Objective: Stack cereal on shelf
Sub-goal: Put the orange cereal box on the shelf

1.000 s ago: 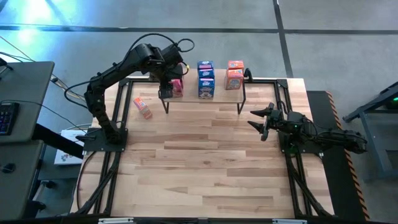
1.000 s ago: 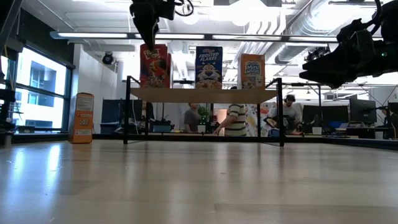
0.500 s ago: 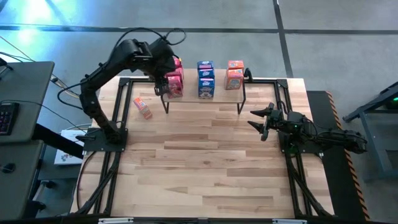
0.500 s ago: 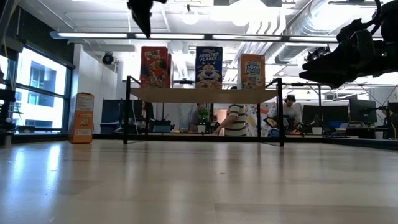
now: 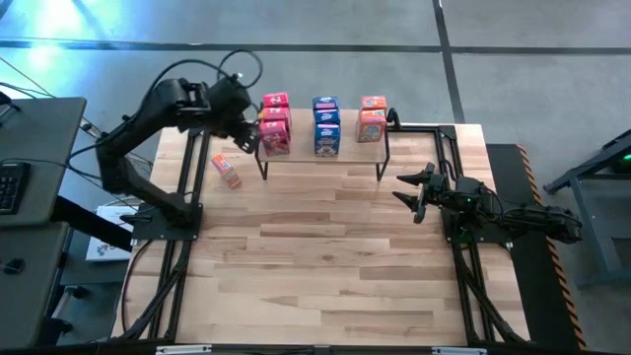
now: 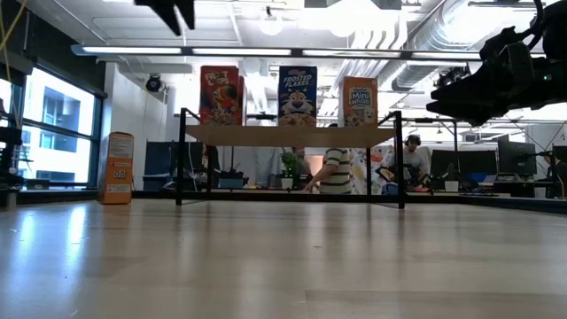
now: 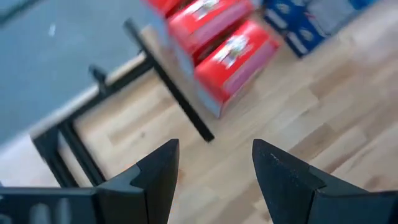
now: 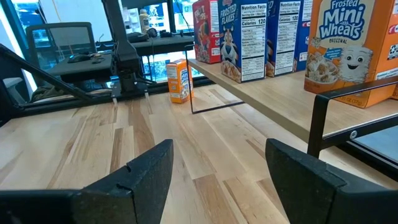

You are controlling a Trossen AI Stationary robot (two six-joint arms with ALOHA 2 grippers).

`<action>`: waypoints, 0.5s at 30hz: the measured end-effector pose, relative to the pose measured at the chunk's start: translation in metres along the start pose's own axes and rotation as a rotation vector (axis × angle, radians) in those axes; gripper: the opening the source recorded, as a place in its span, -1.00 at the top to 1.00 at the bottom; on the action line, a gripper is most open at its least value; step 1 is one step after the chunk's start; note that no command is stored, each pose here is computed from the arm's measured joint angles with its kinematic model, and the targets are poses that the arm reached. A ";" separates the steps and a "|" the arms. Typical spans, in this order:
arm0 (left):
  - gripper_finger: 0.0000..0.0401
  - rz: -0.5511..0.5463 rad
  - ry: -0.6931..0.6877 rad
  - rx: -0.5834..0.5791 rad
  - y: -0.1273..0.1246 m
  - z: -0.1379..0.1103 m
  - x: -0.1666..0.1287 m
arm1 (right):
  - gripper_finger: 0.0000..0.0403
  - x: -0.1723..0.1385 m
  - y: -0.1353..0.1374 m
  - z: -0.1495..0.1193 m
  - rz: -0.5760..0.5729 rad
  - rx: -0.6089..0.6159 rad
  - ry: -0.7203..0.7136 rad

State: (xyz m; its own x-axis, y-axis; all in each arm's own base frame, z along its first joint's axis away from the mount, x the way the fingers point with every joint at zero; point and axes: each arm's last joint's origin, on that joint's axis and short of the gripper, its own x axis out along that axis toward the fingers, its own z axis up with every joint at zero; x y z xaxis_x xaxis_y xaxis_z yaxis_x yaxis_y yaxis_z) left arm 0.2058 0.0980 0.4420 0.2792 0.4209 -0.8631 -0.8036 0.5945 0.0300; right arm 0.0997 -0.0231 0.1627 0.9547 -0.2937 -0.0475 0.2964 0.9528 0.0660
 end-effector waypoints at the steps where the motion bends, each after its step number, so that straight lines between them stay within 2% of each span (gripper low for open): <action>1: 0.02 0.009 0.001 -0.062 0.002 -0.005 0.000 | -0.23 0.000 0.000 0.000 0.000 0.000 0.000; 3: 0.02 0.023 0.004 -0.164 0.005 -0.014 -0.001 | -0.23 0.000 0.000 0.000 0.000 0.000 0.000; 9: 0.02 0.061 0.010 -0.361 0.017 -0.041 0.000 | -0.23 0.000 0.000 0.000 0.000 0.000 0.000; 15: 0.02 0.124 0.063 -0.545 0.023 -0.064 0.018 | -0.23 0.000 0.000 0.000 0.000 0.000 0.001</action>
State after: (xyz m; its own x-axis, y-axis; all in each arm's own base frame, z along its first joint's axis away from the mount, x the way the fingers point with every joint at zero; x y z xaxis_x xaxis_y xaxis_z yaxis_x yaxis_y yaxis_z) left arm 0.1585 0.0752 0.3950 0.1472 0.4133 -0.8986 -0.9884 0.0967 -0.1174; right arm 0.0997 -0.0231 0.1627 0.9548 -0.2933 -0.0480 0.2961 0.9529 0.0659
